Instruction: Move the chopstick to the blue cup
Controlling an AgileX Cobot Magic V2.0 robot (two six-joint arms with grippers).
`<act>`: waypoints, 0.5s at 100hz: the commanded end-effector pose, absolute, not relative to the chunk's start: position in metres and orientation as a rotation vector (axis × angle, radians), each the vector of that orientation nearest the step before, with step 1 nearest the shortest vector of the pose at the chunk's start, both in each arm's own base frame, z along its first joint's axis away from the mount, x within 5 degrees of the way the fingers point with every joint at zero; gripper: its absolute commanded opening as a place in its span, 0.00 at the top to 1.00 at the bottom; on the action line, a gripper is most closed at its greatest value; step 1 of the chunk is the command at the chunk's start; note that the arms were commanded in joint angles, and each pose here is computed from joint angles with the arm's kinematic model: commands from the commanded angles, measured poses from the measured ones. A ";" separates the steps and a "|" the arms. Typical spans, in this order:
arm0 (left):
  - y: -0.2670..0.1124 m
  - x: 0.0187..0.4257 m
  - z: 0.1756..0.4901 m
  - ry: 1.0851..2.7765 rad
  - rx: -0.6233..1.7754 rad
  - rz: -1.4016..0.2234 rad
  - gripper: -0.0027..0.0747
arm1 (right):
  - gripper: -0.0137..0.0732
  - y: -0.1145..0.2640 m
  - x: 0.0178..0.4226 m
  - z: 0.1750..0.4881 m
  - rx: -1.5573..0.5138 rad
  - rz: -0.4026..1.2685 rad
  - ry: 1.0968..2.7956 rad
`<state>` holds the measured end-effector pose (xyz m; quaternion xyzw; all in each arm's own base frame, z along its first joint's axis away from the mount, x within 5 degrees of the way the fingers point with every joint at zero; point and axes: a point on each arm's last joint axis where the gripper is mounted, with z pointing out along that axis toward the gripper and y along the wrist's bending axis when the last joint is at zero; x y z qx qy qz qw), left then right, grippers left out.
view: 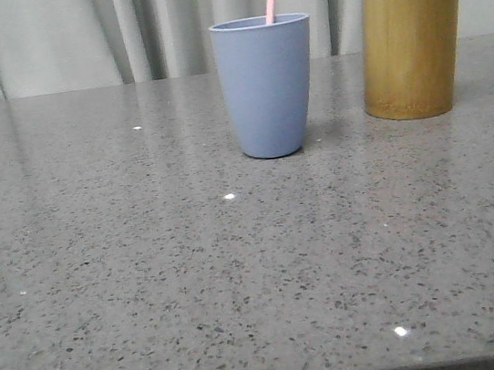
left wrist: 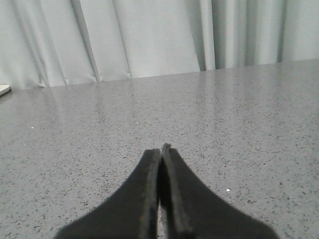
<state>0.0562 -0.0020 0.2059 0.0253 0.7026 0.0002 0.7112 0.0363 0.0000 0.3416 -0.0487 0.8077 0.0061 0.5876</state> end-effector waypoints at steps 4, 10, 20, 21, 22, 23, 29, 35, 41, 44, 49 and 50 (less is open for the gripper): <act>-0.002 0.053 0.212 1.446 0.042 -0.009 0.99 | 0.92 0.001 0.038 0.332 -0.121 0.006 1.657; -0.002 0.053 0.212 1.446 0.042 -0.009 0.99 | 0.92 0.002 0.040 0.312 -0.123 0.011 1.592; -0.002 0.053 0.212 1.446 0.042 -0.009 0.99 | 0.92 0.003 0.040 0.281 -0.125 0.019 1.491; -0.002 0.053 0.212 1.446 0.042 -0.009 0.99 | 0.92 0.003 0.040 0.280 -0.125 0.020 1.474; -0.002 0.053 0.212 1.446 0.042 -0.009 0.99 | 0.92 0.003 0.041 0.274 -0.126 0.020 1.478; -0.002 0.053 0.212 1.446 0.042 -0.009 0.99 | 0.92 0.003 0.040 0.273 -0.125 0.022 1.455; -0.002 0.053 0.212 1.446 0.042 -0.009 0.99 | 0.92 0.004 0.041 0.255 -0.127 0.025 1.423; -0.002 0.053 0.212 1.446 0.042 -0.009 0.99 | 0.92 0.005 0.047 0.243 -0.131 0.030 1.406; -0.002 0.053 0.212 1.446 0.042 -0.009 0.99 | 0.92 0.006 0.050 0.232 -0.132 0.031 1.401; -0.002 0.053 0.212 1.446 0.042 -0.009 0.99 | 0.92 0.006 0.051 0.228 -0.127 0.039 1.398; -0.002 0.053 0.212 1.446 0.042 -0.009 0.99 | 0.92 0.006 0.052 0.223 -0.124 0.046 1.395; -0.002 0.053 0.212 1.446 0.042 -0.009 0.99 | 0.92 0.006 0.053 0.221 -0.123 0.048 1.396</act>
